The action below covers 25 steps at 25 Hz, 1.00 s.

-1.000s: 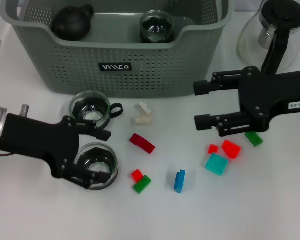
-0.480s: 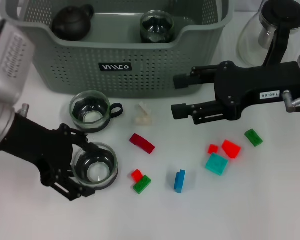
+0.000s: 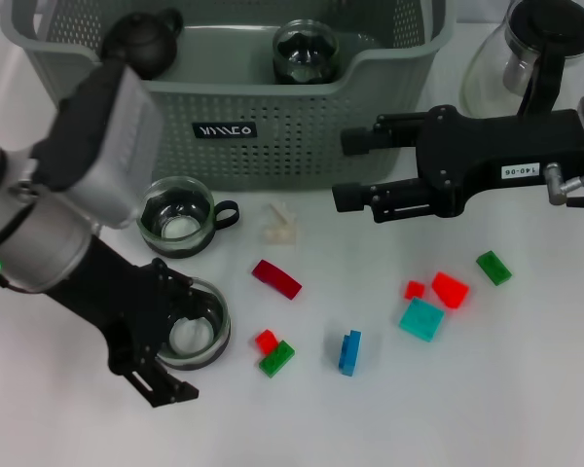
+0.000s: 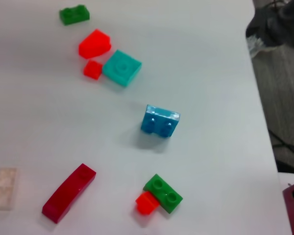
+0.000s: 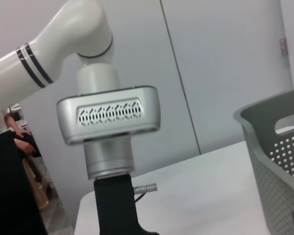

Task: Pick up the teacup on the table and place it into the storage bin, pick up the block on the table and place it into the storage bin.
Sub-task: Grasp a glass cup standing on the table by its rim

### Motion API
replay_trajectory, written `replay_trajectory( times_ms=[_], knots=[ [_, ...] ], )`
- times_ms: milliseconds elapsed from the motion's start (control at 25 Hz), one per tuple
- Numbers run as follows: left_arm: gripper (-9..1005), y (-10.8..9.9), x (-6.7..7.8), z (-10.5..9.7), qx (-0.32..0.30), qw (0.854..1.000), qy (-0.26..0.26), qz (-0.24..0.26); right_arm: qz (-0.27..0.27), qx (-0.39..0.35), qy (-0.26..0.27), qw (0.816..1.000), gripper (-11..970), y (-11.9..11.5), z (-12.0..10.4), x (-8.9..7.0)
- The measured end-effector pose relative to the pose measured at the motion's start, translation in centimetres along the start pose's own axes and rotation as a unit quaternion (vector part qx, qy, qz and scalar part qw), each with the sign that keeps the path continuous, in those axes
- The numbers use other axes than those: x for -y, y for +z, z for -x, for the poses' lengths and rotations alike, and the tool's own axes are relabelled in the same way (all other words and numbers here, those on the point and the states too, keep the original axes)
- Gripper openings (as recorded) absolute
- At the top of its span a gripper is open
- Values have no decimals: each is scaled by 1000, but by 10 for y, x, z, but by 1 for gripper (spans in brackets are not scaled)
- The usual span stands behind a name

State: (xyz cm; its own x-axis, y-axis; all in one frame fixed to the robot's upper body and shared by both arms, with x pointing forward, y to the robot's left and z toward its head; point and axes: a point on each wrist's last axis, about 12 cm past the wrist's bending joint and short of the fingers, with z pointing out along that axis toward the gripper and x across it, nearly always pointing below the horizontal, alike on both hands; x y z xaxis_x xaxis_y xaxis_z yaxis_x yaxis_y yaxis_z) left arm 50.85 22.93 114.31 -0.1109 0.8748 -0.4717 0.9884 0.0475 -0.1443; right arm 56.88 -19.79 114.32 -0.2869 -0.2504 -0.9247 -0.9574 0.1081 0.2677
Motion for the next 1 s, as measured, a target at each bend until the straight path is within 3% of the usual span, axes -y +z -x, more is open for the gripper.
replay_trajectory(
  times_ms=[480,1000],
  knots=[
    [836,17,-5,5,-27,1000,-1,0,-17,7,1,1000,800,-6,1,4],
    [813,32,-9,2,-38,999,-16,1,-1,-11,-3,1000,799,-1,0,1]
  ],
)
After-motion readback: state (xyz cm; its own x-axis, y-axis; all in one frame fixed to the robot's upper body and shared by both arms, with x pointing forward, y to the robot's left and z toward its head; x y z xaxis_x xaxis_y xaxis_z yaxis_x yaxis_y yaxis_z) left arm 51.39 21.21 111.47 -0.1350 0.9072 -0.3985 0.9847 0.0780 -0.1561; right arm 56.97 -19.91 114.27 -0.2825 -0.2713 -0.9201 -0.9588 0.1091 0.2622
